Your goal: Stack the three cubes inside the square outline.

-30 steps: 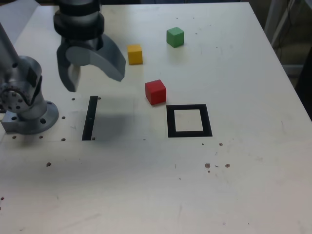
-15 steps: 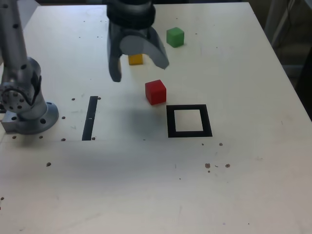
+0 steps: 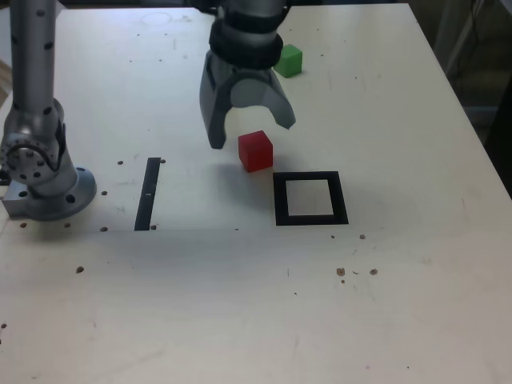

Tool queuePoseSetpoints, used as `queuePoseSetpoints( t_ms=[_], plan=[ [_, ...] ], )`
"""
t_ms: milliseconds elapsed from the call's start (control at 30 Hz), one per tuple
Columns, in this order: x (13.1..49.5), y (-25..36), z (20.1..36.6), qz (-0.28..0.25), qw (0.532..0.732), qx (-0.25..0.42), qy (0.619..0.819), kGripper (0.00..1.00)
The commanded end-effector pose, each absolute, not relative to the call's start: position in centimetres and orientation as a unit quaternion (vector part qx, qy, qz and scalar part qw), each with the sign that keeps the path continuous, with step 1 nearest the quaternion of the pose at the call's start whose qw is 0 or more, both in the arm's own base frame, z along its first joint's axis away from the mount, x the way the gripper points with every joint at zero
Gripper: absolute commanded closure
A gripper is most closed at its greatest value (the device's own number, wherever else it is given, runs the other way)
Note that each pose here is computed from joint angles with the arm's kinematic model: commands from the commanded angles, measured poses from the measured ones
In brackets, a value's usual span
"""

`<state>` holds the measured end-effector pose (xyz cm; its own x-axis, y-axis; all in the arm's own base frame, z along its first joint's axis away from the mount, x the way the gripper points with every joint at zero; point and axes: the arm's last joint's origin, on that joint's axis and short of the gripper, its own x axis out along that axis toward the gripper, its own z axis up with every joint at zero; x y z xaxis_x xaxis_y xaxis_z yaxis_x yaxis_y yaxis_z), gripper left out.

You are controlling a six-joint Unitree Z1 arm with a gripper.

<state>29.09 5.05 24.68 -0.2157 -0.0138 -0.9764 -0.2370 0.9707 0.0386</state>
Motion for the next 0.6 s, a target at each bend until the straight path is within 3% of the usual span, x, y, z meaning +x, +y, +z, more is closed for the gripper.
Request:
queuePoseSetpoints(
  t_ms=[0,333,567],
  plan=[
    [29.1,5.0,23.8,0.087,0.621,-0.085,0.775,0.06],
    [29.6,5.2,21.7,0.085,0.621,-0.095,0.773,0.1],
    [30.0,5.4,21.4,0.103,0.627,-0.096,0.766,0.15]
  ],
)
